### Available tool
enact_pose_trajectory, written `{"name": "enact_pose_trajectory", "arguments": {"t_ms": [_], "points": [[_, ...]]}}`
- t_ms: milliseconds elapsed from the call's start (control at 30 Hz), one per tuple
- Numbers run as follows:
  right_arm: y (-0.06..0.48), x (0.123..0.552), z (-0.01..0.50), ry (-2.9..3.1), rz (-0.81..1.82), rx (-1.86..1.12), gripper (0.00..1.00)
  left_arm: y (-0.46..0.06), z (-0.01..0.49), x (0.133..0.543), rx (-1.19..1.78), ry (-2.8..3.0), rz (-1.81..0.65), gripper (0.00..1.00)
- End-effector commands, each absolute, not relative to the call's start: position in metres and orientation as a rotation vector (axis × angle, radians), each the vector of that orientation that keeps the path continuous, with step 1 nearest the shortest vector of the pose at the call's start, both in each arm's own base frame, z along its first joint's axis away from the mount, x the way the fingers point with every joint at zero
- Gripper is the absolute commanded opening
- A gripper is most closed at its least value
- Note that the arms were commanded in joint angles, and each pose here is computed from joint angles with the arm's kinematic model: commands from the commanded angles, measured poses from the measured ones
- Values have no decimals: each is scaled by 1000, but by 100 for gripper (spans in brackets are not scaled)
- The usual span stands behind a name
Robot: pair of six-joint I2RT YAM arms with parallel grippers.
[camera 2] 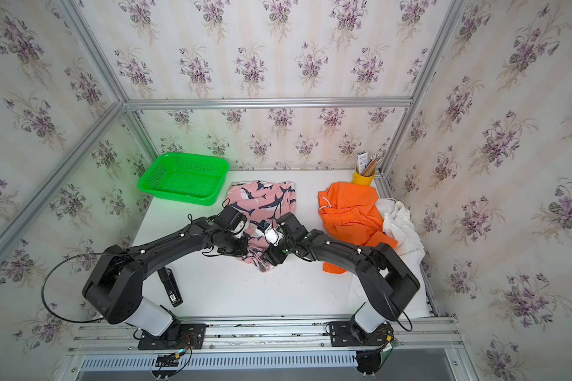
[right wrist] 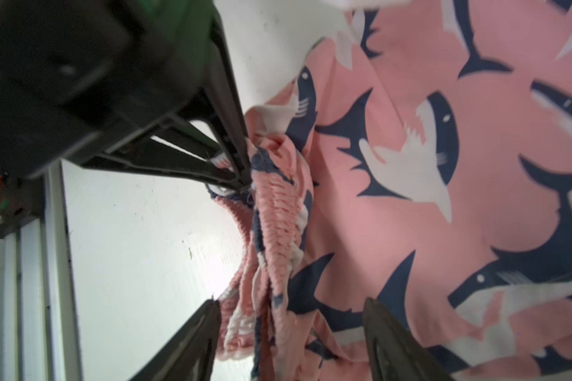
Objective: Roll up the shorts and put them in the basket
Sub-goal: Roll the shorts at the center of the board.
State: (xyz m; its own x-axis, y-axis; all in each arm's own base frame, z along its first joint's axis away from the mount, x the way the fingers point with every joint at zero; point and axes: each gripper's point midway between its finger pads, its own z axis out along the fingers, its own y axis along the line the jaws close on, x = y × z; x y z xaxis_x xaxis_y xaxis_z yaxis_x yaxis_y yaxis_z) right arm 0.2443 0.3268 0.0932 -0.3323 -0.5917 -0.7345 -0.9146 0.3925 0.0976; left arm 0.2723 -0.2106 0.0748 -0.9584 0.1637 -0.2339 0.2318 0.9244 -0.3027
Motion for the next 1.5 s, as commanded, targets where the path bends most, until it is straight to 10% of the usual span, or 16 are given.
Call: {"name": "enact_pose_trajectory", "arguments": {"t_ms": [0,367,533,667,967,1467], "points": [[348,256,110,1747,568,-1342,75,-214,82,271,248,2891,-569,11],[343,243,73,1523,223,-1369,75,-210,93,270,86,2908,-812,12],[346,228,98,1548,364,-1324,15,-205,95,265,70,2923,-818,16],[361,198,94,1855,716,-1316,1,-188,101,264,53,2915,-686,25],[384,156,76,2400,1425,-1051,0,-129,130,256,-56,2855,-285,61],[387,211,21,2869,1634,-328,0,-151,80,229,-418,2831,-583,74]]}}
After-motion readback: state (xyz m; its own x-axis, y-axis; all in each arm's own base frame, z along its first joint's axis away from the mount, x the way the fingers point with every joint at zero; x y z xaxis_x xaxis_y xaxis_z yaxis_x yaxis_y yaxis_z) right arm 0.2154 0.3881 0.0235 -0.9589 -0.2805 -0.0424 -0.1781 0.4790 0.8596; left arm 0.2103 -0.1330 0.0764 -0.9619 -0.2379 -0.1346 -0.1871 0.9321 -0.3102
